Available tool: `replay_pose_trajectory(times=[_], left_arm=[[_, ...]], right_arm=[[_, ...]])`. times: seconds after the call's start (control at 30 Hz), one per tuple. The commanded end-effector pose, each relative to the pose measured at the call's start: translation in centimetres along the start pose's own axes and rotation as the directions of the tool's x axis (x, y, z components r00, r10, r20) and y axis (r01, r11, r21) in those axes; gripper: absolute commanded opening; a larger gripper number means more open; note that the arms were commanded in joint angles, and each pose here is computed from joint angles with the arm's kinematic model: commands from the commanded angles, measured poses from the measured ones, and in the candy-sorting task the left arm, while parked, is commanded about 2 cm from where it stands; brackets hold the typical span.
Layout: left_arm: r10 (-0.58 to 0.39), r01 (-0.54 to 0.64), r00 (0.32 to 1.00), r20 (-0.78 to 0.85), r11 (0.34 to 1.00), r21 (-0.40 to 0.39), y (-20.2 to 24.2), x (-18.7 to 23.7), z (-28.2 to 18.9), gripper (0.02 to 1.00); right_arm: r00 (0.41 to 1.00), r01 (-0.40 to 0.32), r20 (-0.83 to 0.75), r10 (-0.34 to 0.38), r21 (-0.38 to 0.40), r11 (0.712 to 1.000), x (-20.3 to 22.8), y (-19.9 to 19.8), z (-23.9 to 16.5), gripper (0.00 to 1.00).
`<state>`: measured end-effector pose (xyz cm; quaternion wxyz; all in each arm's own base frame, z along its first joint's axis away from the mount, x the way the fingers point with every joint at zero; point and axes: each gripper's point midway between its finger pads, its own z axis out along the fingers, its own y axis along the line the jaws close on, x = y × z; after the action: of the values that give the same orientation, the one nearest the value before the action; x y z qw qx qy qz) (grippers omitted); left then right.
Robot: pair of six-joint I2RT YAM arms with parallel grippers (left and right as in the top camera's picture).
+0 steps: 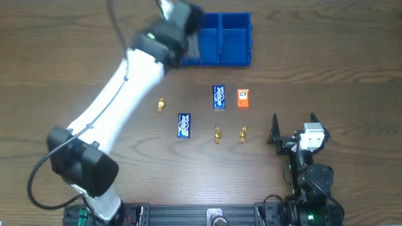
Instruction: Sort Candies Into Trays
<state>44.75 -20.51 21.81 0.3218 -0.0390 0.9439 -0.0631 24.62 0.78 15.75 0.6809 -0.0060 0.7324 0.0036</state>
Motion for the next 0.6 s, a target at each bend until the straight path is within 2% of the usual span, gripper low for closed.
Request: replay_pose_trajectory(times=[0.03,0.27,0.4,0.53,0.6], left_arm=[[0.02,-0.022,1.0,-0.021,0.996,-0.081,3.5,-3.5,2.9,0.336],[0.036,-0.048,0.992,-0.123,0.995,-0.092,4.2,-2.4,9.8,0.327],[0.034,-0.051,0.986,-0.161,0.994,-0.102,4.6,-1.2,11.6,0.334],[0.031,-0.049,0.986,-0.165,0.993,-0.104,4.7,-1.1,12.0,0.584],[0.021,-0.038,0.988,-0.156,0.994,-0.103,4.6,-1.3,11.9,0.805]], right_arm=[[1.0,0.018,0.0,-0.018,0.004,1.0,0.0,-0.1,0.0,0.998],[1.0,0.018,0.0,-0.018,0.004,1.0,0.0,-0.1,0.0,0.998],[1.0,0.018,0.0,-0.018,0.004,1.0,0.0,-0.1,0.0,0.998],[1.0,0.018,0.0,-0.018,0.004,1.0,0.0,-0.1,0.0,0.998],[1.0,0.018,0.0,-0.018,0.004,1.0,0.0,-0.1,0.0,0.998]])
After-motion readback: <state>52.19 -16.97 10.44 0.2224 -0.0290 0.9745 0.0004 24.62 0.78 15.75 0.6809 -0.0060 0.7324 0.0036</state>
